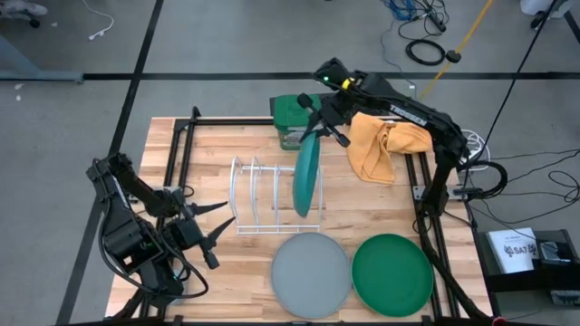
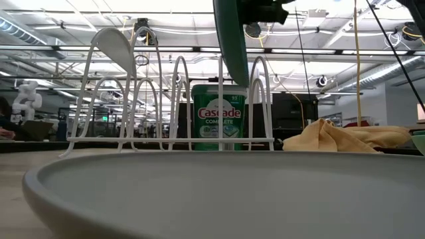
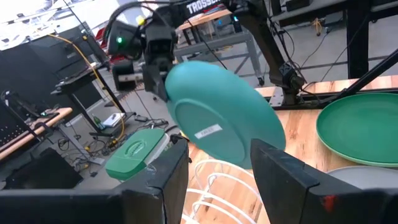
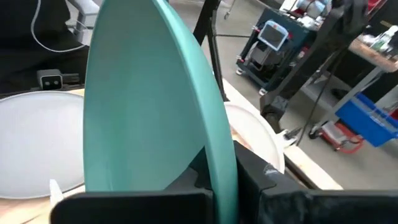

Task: Sort dishes
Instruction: Put the green plate into the dish rack

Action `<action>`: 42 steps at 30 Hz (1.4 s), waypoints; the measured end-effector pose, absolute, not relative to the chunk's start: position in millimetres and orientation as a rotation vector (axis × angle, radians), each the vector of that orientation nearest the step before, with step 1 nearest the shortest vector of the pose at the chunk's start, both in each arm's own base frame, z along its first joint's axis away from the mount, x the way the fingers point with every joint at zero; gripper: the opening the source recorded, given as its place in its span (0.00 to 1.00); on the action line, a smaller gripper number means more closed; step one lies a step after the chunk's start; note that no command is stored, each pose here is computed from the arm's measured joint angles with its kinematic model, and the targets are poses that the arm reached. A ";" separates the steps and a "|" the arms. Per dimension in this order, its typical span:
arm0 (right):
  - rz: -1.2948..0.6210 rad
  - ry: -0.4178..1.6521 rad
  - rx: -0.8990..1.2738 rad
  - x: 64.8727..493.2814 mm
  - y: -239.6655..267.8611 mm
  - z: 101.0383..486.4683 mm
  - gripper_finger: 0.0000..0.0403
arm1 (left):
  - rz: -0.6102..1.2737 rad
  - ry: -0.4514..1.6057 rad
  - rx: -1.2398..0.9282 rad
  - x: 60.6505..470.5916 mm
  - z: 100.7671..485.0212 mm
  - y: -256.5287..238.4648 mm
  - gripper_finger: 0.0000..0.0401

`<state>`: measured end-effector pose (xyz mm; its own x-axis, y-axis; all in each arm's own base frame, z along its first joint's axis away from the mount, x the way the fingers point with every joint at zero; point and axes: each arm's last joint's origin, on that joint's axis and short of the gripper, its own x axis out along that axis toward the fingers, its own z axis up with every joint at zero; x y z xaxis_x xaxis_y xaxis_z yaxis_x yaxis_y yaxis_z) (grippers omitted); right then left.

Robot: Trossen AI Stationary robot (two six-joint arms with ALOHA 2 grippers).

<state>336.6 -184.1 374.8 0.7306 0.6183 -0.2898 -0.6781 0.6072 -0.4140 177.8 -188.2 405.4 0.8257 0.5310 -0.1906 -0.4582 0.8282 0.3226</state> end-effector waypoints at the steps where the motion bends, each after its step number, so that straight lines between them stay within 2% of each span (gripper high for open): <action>1: 0.754 0.124 -0.523 338.3 -186.1 371.3 0.04 | 0.532 0.280 0.270 177.8 405.4 -188.2 0.43; 17: 0.717 0.219 -0.449 341.2 -193.7 359.1 0.09 | 0.532 0.279 0.269 177.8 405.4 -188.2 0.43; 34: 0.684 0.294 -0.445 343.8 -176.0 367.3 0.36 | 0.532 0.278 0.266 177.9 405.5 -188.3 0.43; 42: 0.688 0.320 -0.485 336.7 -147.7 386.3 0.43 | 0.533 0.279 0.267 177.9 405.4 -188.3 0.43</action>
<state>336.7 -147.7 386.3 0.7311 0.5259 -0.4346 -0.6711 0.6691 -0.3193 177.9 -188.3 405.4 0.8258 0.5308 -0.1904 -0.4592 0.8289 0.3194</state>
